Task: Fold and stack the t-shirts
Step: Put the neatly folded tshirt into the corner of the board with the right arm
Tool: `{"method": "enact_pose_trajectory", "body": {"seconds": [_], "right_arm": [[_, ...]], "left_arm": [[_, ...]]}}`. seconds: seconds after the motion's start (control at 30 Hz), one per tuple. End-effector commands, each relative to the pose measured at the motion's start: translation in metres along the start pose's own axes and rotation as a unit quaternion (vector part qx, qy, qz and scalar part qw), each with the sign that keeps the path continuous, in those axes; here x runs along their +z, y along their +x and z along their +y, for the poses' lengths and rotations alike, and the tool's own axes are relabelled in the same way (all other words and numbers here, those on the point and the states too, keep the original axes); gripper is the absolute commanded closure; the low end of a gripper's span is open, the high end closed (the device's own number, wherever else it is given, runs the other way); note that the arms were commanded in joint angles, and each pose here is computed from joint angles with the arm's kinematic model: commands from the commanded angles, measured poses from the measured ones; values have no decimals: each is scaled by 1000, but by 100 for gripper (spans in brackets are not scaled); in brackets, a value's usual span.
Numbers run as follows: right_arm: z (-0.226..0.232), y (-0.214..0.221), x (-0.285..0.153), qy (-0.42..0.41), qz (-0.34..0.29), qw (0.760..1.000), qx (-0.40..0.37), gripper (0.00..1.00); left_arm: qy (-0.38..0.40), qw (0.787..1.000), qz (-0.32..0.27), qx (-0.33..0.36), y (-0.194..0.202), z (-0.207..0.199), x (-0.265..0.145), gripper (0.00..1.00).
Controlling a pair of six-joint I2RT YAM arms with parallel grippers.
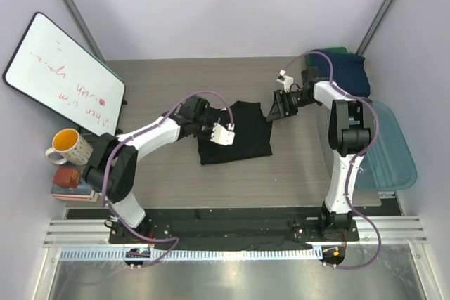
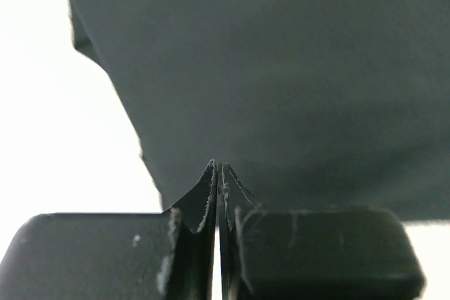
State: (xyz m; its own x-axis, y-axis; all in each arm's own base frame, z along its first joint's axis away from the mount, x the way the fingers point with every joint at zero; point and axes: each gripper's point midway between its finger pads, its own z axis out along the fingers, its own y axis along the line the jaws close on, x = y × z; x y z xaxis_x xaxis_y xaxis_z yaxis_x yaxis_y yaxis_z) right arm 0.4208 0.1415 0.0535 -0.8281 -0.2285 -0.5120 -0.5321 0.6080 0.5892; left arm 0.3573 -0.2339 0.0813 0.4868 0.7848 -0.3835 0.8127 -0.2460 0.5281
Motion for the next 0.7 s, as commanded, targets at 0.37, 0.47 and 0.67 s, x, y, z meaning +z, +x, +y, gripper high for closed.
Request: {"method": "enact_pose_trajectory", "body": {"seconds": [0.37,0.47,0.67], "right_arm": [[-1,14,4,-6,11,999,51,34],[-4,14,6,-4,11,998,56,34],[4,15,13,-15,13,998,54,35]], "left_arm": [[-37,998,-34,37,-55,65,53,100],[-42,999,-24,23,-54,59,57,100],[-114,993,17,-4,-60,55,30,79]]}}
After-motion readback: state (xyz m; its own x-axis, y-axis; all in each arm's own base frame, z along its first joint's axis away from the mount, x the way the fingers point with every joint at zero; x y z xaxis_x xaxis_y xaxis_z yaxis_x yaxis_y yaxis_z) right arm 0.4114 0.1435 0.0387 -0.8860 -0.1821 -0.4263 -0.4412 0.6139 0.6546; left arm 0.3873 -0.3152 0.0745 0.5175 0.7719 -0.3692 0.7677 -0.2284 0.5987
